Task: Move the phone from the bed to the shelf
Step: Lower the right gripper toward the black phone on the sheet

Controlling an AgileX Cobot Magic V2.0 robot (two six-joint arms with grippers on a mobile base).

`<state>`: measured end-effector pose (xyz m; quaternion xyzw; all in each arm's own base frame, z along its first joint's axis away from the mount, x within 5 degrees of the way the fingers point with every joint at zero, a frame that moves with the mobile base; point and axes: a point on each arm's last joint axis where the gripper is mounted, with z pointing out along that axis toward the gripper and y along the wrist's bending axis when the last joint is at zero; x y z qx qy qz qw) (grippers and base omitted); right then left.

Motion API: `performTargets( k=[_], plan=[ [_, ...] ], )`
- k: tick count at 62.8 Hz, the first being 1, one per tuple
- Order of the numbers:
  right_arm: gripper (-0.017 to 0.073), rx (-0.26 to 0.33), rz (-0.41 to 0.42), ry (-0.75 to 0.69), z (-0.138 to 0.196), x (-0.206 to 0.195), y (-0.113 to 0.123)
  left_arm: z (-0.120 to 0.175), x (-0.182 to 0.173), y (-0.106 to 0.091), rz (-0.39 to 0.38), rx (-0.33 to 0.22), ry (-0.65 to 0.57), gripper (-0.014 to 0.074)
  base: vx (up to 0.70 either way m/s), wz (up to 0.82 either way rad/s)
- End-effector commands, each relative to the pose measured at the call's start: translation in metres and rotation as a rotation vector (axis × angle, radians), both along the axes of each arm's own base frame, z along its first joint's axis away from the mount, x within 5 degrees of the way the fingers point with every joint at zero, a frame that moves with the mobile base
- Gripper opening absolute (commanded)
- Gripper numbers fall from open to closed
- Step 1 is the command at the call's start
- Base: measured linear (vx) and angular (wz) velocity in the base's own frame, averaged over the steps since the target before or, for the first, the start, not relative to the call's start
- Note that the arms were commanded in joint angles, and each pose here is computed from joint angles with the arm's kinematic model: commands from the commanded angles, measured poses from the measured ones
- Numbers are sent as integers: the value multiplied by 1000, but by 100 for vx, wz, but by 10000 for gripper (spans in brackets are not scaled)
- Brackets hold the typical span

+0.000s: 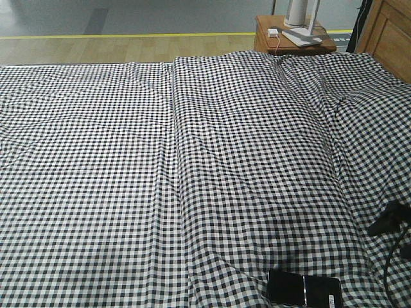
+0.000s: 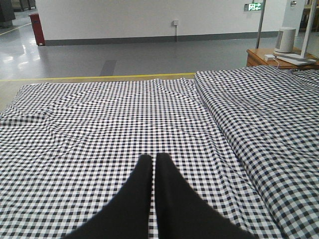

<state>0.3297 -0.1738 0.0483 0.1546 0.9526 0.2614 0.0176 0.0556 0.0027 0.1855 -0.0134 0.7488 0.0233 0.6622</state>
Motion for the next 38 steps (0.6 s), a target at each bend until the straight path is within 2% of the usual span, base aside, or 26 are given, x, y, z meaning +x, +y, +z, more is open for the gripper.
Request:
performTargets(
  k=[1,16,26,38],
  plan=[
    [636,32,22,-54,7,4,-2,4,0,0,3,-5,-71,1,0,0],
    [618,137,58,-42,-36,0,7,4,0,0,3,-5,-71,1,0,0],
    [606,236,69,-45,-55,-4,16,4,0,0,3,-5,-71,1,0,0],
    [599,276,77,-48,-73,-7,21,4,0,0,3,-5,-71,1,0,0]
  ],
)
